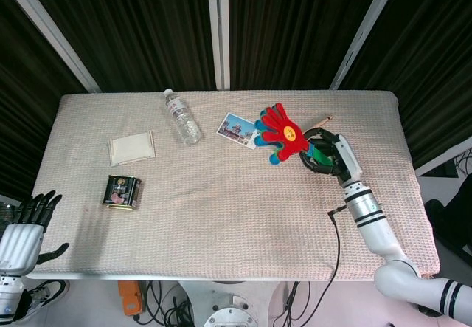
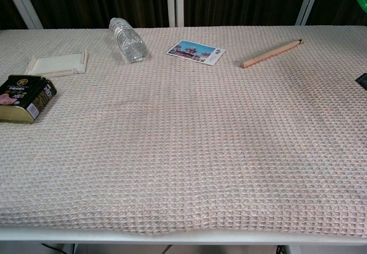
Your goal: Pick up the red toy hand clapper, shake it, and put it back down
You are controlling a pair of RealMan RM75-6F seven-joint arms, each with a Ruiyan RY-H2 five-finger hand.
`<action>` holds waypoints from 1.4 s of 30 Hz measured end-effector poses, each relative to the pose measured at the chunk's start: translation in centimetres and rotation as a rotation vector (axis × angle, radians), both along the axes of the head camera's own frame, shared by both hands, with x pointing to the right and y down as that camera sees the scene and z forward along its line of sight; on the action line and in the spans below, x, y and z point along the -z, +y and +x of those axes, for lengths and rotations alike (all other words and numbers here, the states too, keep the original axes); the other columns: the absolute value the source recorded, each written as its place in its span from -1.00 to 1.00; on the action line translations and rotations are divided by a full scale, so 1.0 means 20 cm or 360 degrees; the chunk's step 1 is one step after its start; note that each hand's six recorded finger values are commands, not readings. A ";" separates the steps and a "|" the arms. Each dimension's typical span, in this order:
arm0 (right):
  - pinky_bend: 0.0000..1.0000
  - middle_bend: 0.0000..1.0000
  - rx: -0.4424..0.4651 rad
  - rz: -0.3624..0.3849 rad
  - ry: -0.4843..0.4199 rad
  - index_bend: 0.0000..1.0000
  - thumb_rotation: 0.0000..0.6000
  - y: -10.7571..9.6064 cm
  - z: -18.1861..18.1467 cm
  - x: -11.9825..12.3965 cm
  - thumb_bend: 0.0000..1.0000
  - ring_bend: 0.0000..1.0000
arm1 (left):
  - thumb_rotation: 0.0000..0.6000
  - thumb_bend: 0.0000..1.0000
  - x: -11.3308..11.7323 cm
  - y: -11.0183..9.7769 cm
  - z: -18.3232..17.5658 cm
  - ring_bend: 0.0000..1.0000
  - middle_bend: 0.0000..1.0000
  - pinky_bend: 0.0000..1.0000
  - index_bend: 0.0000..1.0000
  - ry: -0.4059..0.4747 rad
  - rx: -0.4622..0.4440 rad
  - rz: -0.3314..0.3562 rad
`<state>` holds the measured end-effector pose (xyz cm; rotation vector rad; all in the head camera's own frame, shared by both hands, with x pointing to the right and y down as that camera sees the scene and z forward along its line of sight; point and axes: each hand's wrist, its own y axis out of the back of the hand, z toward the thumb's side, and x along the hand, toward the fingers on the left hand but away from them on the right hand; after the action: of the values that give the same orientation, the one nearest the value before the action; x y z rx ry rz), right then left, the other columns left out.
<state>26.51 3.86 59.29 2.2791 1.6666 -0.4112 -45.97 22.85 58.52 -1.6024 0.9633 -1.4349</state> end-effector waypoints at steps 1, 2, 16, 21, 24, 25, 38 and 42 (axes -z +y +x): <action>0.96 0.79 -0.0053 -0.0039 -0.0120 0.79 1.00 0.00 0.01 0.00 0.10 0.90 | 1.00 -0.73 0.00 0.00 0.00 -1.00 -0.98 -0.98 -0.91 0.0000 -0.0001 -0.0001; 0.96 0.79 -0.0101 -0.0075 -0.0229 0.79 1.00 -0.01 0.02 0.01 0.11 0.90 | 1.00 -0.73 0.00 0.00 0.00 -1.00 -0.98 -0.98 -0.91 0.0000 -0.0001 -0.0001; 0.97 0.79 -0.0035 -0.0171 -0.0332 0.78 1.00 -0.01 0.08 -0.07 0.03 0.90 | 1.00 -0.72 0.00 0.00 -0.01 -1.00 -0.98 -0.98 -0.91 0.0000 0.0009 -0.0006; 0.97 0.80 0.0273 0.0008 0.0193 0.76 1.00 0.01 0.06 -0.12 0.02 0.90 | 1.00 -0.72 -0.01 0.00 -0.02 -1.00 -0.98 -0.98 -0.91 0.0000 0.0014 -0.0010; 0.97 0.80 0.0478 0.0119 0.0543 0.76 1.00 0.02 0.05 -0.15 0.01 0.90 | 1.00 -0.73 -0.01 0.00 -0.02 -1.00 -0.98 -0.98 -0.91 -0.0001 0.0016 -0.0011; 0.97 0.80 0.0538 0.0153 0.0650 0.75 1.00 0.02 0.05 -0.16 0.01 0.90 | 1.00 -0.73 0.00 0.00 -0.02 -1.00 -0.98 -0.98 -0.91 -0.0001 0.0016 -0.0010; 0.97 0.79 0.0948 0.0331 0.1438 0.75 1.00 0.07 0.03 -0.33 -0.02 0.89 | 1.00 -0.72 0.01 -0.01 -0.02 -1.00 -0.98 -0.98 -0.91 -0.0003 0.0016 0.0012; 0.97 0.79 0.0883 0.0304 0.1309 0.75 1.00 0.10 -0.02 -0.37 -0.05 0.89 | 1.00 -0.73 0.01 -0.01 -0.01 -1.00 -0.98 -0.98 -0.91 0.0000 0.0015 0.0016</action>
<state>26.16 5.91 66.60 2.9305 1.3349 -1.5400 -46.26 22.64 58.38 -1.5926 0.9773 -1.4343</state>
